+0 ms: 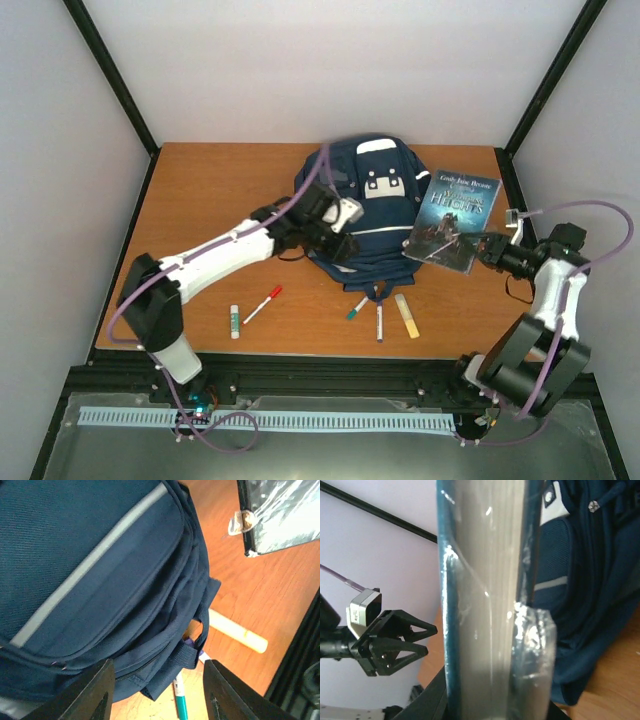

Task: Pack the student bag
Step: Place the book in the student bag.

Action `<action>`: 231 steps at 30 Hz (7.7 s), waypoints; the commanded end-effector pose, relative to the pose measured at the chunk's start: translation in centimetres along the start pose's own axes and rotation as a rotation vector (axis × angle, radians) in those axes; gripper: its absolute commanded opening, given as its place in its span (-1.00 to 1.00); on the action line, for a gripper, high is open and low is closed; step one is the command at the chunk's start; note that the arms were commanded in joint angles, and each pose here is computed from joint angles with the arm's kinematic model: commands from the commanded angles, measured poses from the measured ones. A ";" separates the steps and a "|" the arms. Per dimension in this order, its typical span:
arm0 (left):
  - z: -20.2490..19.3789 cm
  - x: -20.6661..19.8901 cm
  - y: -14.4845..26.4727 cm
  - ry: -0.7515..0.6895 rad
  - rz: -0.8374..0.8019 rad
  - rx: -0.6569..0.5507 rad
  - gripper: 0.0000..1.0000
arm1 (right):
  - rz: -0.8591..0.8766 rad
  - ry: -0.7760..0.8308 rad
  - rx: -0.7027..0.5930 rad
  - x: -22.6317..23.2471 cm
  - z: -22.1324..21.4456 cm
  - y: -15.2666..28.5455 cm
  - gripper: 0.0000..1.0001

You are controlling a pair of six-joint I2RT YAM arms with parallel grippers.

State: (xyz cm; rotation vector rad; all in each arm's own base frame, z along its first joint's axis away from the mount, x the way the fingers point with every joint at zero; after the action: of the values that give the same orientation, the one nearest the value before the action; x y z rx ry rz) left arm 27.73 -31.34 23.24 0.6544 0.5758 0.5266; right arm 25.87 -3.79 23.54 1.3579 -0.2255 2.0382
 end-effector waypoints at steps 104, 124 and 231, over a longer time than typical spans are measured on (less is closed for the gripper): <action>14.8 -5.2 3.6 -0.295 0.278 -0.372 -0.98 | -0.113 -0.217 0.305 2.7 -4.5 -5.0 -0.94; 14.2 -4.3 3.2 -0.280 0.295 -0.370 -0.98 | 0.128 -0.174 0.513 0.3 -3.6 -14.3 -0.94; 14.2 -4.0 5.0 -0.230 0.309 -0.402 -0.98 | -0.523 1.555 0.481 -2.4 -8.6 -19.5 -0.54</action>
State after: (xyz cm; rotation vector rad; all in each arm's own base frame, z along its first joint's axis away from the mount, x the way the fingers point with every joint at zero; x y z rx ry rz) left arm 32.68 -36.74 31.26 0.5884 0.1685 0.7959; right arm 31.95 13.36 14.74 -0.2173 1.1388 2.0643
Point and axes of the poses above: each gripper's point midway between its finger pads, its own y axis back along the fingers, its own x axis along the line the jaws close on, z = x × y, the point moved 5 cm from there along y, back along the fingers, and after that the axes turned 3 degrees about -y, right-handed, at the moved point
